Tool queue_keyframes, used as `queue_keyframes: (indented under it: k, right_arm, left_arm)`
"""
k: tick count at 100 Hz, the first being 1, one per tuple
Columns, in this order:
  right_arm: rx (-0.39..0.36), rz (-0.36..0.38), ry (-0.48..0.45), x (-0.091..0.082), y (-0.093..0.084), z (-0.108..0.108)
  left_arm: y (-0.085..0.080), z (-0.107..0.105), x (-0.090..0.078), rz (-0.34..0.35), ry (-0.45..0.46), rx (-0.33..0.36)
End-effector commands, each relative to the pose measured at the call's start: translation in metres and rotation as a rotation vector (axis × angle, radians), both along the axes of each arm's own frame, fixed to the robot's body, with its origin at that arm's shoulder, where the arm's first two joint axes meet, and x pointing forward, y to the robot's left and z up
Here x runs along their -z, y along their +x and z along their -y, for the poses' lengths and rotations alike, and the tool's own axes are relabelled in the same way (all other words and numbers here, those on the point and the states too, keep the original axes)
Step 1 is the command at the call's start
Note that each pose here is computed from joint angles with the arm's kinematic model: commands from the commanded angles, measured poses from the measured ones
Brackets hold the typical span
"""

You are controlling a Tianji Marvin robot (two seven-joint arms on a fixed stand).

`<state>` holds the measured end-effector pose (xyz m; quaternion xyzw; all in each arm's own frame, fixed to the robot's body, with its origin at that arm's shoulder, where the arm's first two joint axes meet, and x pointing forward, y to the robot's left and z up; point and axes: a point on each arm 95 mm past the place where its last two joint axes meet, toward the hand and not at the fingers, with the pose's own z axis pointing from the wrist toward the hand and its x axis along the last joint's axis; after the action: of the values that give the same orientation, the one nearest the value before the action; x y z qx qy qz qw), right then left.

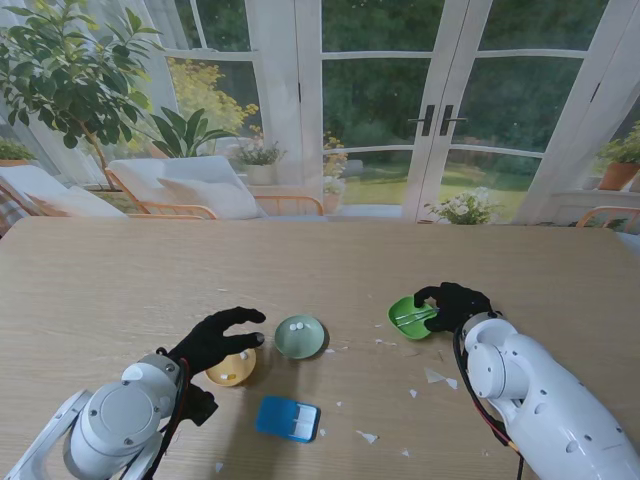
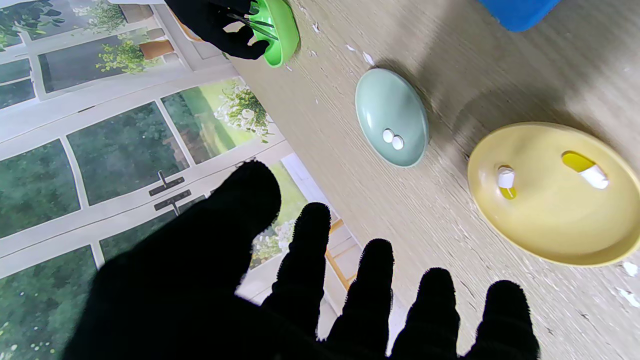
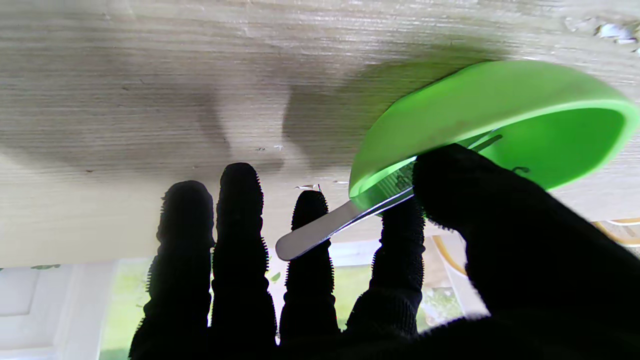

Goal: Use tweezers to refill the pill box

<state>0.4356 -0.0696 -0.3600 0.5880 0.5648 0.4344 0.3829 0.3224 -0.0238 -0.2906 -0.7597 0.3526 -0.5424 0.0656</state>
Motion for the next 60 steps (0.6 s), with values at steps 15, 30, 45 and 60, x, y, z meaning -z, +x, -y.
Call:
queue_keyframes:
  k: [15,30,45,60]
  right_arm:
    - [-0.002,-0.008,0.016,0.0070,0.0011,-0.0050]
    - [-0.004,0.000,0.019,0.0078,0.0024,-0.0059]
    - [-0.005,0.008,0.022,0.0089,0.0043,-0.0077]
    - [-0.011,0.016,0.028,0.0103,0.0062,-0.0108]
  left_arm:
    - [0.0000,0.0023,0.0010,-0.014,-0.008,0.005]
    - [0.0005,0.0026,0.0012,-0.013,-0.009,0.006]
    - [0.0006,0.0024,0.0012,-0.014,-0.010,0.004]
    - [0.0008,0.0017,0.0009,-0.013,-0.011,0.001]
